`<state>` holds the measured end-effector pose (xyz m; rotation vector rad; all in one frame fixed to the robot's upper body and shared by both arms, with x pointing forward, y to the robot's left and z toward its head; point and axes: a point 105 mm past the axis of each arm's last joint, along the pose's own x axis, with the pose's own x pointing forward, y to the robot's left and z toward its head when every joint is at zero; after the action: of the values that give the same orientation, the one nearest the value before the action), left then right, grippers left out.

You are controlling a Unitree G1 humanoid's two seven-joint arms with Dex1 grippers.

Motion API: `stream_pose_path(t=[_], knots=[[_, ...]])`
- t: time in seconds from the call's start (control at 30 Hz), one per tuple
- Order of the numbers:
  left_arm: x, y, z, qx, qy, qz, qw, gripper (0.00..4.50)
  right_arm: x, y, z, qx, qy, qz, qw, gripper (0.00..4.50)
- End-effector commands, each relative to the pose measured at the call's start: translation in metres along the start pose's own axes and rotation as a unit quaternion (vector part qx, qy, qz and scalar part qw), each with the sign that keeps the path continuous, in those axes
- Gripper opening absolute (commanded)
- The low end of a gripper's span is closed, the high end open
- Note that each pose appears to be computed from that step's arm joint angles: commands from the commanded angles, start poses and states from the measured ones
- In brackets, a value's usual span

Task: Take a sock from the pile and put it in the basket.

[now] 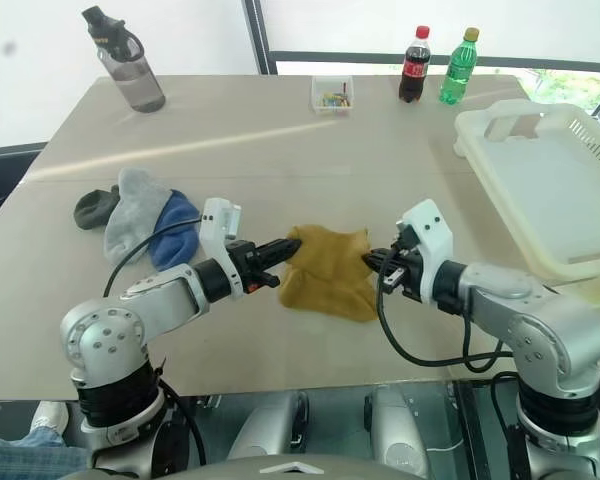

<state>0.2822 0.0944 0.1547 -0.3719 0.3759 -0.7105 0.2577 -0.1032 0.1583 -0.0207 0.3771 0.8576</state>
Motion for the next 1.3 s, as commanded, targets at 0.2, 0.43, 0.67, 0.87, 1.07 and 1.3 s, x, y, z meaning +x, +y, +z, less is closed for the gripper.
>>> stream_pose_path(t=[0.2,0.43,0.67,0.87,1.07,1.3], knots=[[-0.017,0.0,-0.016,-0.013,0.033,0.002,0.999,0.03,-0.012,0.008,-0.019,0.032,0.024,0.011,0.999,0.0],[-0.027,0.0,-0.033,-0.015,0.066,0.007,0.998,0.03,-0.016,0.007,-0.033,0.049,0.049,0.002,0.998,0.0],[-0.022,-0.001,-0.044,-0.019,0.058,0.023,0.998,0.03,-0.011,-0.011,-0.034,0.049,0.049,-0.041,0.997,0.0],[-0.021,-0.004,-0.036,0.001,0.022,0.025,0.999,0.03,-0.01,-0.014,-0.034,0.041,0.053,-0.046,0.997,0.0],[-0.021,-0.001,-0.033,0.012,0.009,0.028,0.999,0.03,-0.01,-0.01,-0.032,0.038,0.05,-0.031,0.998,0.0],[-0.021,0.003,-0.041,0.002,0.023,0.031,0.999,0.03,-0.007,-0.007,-0.034,0.04,0.051,-0.026,0.998,0.0]])
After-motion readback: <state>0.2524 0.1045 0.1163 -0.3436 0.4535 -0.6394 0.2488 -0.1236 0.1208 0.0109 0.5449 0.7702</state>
